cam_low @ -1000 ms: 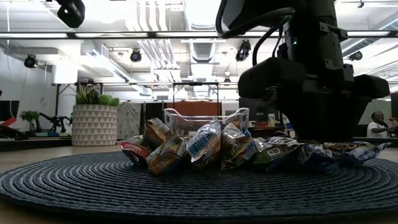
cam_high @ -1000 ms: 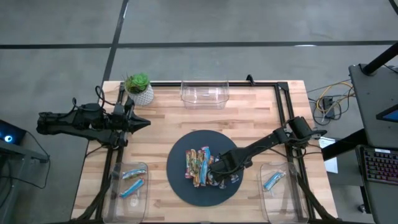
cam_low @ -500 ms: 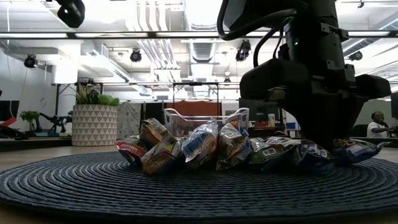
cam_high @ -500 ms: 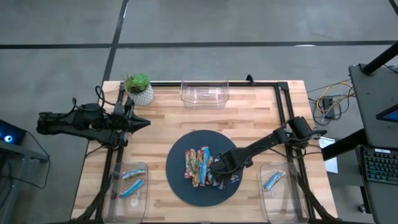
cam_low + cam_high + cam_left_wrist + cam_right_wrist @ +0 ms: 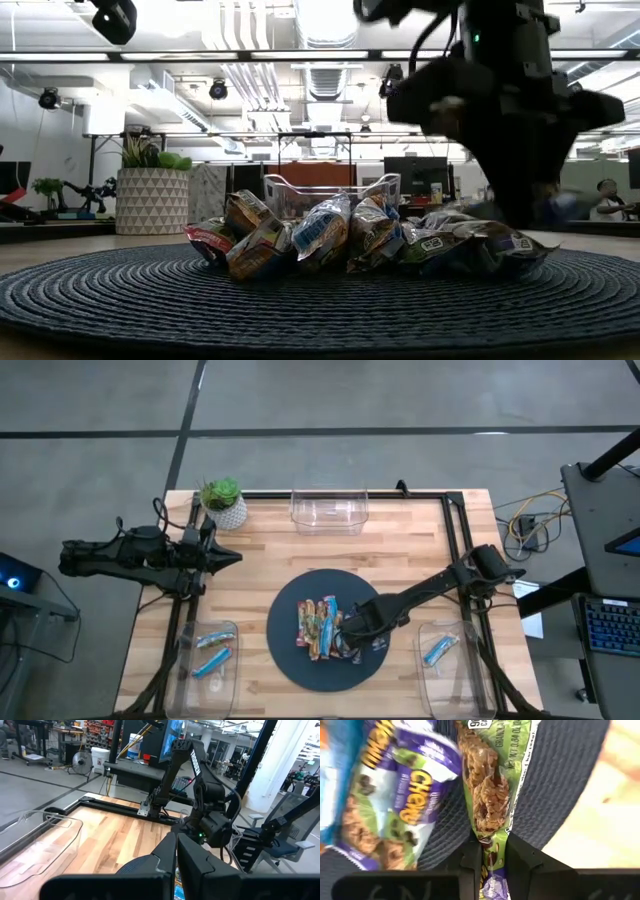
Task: Pick and place Granola Bars by type
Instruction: Put the blue granola bar into the top transparent bin
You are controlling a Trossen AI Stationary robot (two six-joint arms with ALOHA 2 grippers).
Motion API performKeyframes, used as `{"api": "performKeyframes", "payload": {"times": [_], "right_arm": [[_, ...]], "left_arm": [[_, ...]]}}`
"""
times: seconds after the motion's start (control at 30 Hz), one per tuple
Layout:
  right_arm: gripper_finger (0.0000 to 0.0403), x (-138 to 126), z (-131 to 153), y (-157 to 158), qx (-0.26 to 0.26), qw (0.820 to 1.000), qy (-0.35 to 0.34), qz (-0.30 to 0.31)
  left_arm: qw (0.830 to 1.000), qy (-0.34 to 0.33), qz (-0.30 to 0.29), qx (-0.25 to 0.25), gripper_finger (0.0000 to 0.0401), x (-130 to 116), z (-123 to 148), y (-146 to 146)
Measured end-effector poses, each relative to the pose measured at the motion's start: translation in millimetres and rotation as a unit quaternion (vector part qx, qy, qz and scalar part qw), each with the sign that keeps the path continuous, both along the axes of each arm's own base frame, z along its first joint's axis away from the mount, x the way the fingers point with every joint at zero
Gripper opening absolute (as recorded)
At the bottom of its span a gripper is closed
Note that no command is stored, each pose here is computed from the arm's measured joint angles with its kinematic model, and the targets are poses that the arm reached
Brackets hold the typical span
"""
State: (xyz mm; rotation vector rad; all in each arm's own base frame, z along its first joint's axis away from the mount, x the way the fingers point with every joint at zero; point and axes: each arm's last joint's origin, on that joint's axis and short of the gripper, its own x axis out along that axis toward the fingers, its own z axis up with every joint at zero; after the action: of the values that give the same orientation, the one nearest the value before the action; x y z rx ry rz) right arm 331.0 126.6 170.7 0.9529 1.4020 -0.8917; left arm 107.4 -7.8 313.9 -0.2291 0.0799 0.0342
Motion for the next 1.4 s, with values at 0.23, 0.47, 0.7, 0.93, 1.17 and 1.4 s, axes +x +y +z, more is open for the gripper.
{"api": "performKeyframes", "payload": {"times": [0.23,0.47,0.7,0.93,1.17,1.4], "right_arm": [[0.0048,-6.8,36.9,-7.4,-0.022,0.998,-0.056,-0.010],[0.0047,-11.8,67.3,-23.0,-0.046,0.992,-0.111,-0.023],[0.0047,-5.7,90.4,-51.0,-0.060,0.987,-0.150,-0.007],[0.0047,10.5,113.4,-101.7,-0.084,0.979,-0.183,0.014],[0.0047,14.4,135.9,-167.3,-0.116,0.971,-0.208,0.013],[0.0047,3.8,153.6,-231.8,-0.129,0.965,-0.228,-0.020]], "left_arm": [[1.000,-0.016,0.000,-0.002,0.0000,0.1,3.1,0.0],[1.000,-0.016,0.000,0.000,0.0000,0.3,3.0,0.0],[1.000,-0.015,0.000,0.000,0.0000,0.3,2.9,0.0],[1.000,-0.015,0.020,0.002,0.0000,0.2,2.9,1.2],[1.000,-0.014,0.022,0.005,0.0000,0.2,2.7,1.3],[1.000,-0.014,0.022,0.006,0.0000,0.2,2.7,1.3]]}}
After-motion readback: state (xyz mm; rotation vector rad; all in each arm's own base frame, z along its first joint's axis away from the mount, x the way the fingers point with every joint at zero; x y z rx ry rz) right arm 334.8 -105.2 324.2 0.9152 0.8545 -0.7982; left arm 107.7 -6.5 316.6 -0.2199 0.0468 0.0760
